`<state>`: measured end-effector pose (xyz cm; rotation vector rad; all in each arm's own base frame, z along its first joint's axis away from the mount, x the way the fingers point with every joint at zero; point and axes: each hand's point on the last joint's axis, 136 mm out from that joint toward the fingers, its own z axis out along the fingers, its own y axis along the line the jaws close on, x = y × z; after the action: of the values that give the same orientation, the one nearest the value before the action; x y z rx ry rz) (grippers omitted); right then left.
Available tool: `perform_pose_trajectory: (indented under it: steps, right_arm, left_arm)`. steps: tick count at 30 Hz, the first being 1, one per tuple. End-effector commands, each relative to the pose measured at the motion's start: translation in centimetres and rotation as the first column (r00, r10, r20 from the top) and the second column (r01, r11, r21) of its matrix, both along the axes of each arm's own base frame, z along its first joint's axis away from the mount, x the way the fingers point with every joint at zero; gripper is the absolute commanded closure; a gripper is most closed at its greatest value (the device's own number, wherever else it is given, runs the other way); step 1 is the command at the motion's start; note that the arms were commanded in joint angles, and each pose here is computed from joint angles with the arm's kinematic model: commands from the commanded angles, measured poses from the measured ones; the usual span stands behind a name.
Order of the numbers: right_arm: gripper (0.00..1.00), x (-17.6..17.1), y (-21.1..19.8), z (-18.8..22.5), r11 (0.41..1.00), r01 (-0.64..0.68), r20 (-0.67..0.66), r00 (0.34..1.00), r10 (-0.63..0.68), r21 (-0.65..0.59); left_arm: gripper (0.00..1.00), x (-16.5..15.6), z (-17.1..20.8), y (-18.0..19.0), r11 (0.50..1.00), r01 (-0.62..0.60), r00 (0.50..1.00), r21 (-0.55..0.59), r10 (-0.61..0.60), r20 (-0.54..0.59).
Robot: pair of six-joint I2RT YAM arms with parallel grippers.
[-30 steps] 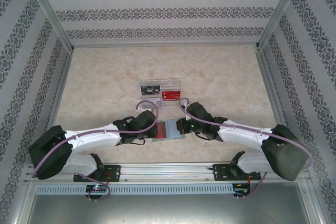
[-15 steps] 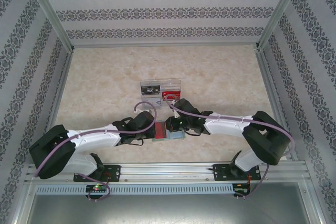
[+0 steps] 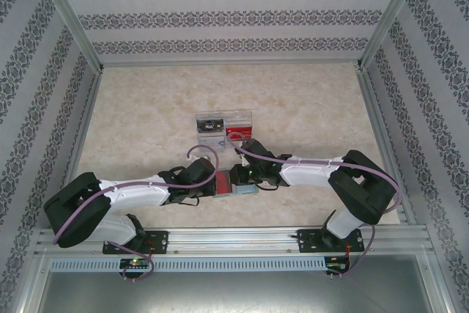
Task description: Take the credit cards out of the card holder
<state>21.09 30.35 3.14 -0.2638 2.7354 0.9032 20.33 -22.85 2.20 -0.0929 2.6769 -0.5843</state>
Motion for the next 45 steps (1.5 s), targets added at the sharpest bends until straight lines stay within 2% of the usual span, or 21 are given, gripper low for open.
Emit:
perform_pose_trajectory:
  steps: [1, 16, 24, 35, 41, 45]
  right_arm:
    - [0.84, -0.3, 0.8, 0.0, 1.0, -0.011, -0.019, 1.0, 0.011, 0.009]
    - [0.82, -0.6, 0.4, -1.2, 1.0, -0.004, -0.049, 0.999, 0.003, -0.025]
    - [0.79, -0.5, -0.5, -0.3, 0.998, 0.0, -0.014, 1.0, 0.0, -0.062]
    - [0.81, -0.9, 0.2, -1.5, 0.999, -0.011, -0.06, 0.998, 0.008, -0.042]
    - [0.86, -0.9, 0.4, -1.0, 1.0, -0.012, -0.053, 0.999, 0.011, -0.027]
    - [1.0, -1.0, 0.4, -0.9, 1.0, -0.012, -0.055, 0.998, 0.01, -0.023]
  left_arm:
    - [1.0, 0.3, -0.3, -0.3, 1.0, -0.011, 1.0, -0.025, 0.011, -0.002]
    - [1.0, 0.2, -0.4, -0.4, 0.999, -0.01, 1.0, -0.031, 0.01, -0.013]
    - [1.0, 0.2, -0.5, -0.2, 1.0, -0.015, 1.0, -0.026, 0.015, -0.013]
    - [1.0, 0.1, -0.8, -0.7, 0.999, -0.006, 1.0, -0.032, 0.005, -0.027]
    - [1.0, 0.1, -0.8, -0.8, 0.999, -0.004, 1.0, -0.034, 0.003, -0.028]
    - [1.0, 0.1, -0.7, -0.9, 0.999, -0.003, 1.0, -0.035, 0.002, -0.027]
